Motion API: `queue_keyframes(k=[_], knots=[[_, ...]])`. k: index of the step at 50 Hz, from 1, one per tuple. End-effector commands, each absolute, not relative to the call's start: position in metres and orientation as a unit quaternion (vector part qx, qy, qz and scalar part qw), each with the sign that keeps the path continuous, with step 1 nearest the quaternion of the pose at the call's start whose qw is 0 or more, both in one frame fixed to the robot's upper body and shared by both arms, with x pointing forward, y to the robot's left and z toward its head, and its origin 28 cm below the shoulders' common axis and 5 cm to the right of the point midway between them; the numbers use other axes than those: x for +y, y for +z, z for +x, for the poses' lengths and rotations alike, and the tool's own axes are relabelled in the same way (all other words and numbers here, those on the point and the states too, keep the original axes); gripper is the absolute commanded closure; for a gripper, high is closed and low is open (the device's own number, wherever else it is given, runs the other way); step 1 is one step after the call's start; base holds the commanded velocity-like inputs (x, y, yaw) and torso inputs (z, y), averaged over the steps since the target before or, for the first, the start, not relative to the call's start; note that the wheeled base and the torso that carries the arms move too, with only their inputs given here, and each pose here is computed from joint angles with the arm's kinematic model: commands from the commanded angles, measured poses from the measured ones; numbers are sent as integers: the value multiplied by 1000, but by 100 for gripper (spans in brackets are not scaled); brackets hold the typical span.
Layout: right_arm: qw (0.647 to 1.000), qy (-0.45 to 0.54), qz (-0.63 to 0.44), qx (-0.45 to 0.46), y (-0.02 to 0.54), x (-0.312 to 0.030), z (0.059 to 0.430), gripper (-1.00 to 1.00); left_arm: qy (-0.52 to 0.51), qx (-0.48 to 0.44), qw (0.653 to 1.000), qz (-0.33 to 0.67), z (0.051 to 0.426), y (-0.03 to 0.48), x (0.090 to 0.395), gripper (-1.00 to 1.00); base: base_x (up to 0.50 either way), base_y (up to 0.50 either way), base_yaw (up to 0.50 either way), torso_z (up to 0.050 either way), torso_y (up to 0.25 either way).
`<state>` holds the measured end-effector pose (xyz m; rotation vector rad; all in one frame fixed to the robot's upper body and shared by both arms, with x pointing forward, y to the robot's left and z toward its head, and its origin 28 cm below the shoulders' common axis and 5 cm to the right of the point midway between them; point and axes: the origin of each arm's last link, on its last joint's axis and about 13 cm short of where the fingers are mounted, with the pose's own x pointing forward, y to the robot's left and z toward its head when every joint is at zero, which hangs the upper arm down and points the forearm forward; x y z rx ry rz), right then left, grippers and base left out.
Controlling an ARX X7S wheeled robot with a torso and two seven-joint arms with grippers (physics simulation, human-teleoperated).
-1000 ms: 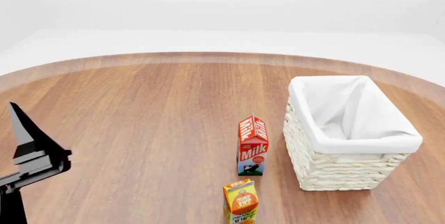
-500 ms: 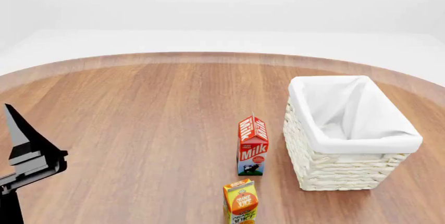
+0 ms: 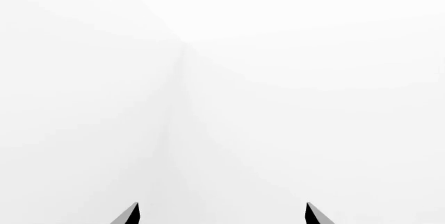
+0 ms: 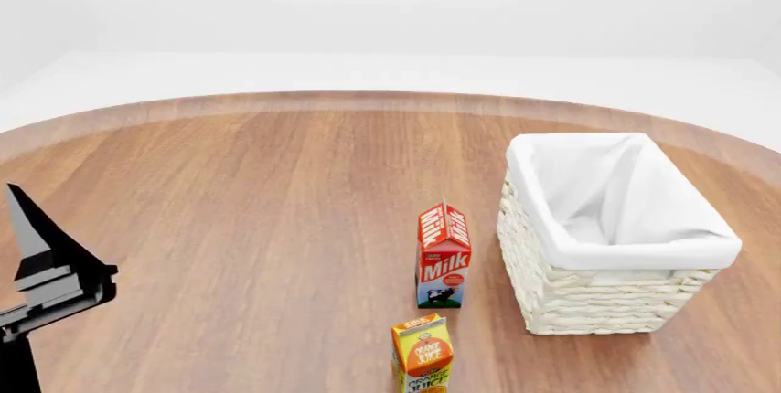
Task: Pick up the cream cheese box and the butter, and put them in the basket.
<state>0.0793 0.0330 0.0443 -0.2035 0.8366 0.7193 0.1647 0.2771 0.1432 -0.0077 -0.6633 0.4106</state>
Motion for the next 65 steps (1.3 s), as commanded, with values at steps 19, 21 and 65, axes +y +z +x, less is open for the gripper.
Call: queue_keyframes(k=[19,21,65], knots=[[938,266,-66,213,114,20,103,100,206,-336,919,2,164,146,281,-100,0,0,0,0,1],[941,267,-63,196,122,18,103,100,207,-336,919,2,164,146,281,-100,0,0,0,0,0],[995,14,-93,-22,258,-108,136,100,203,-339,919,8,163,150,278,-100,0,0,0,0,1]])
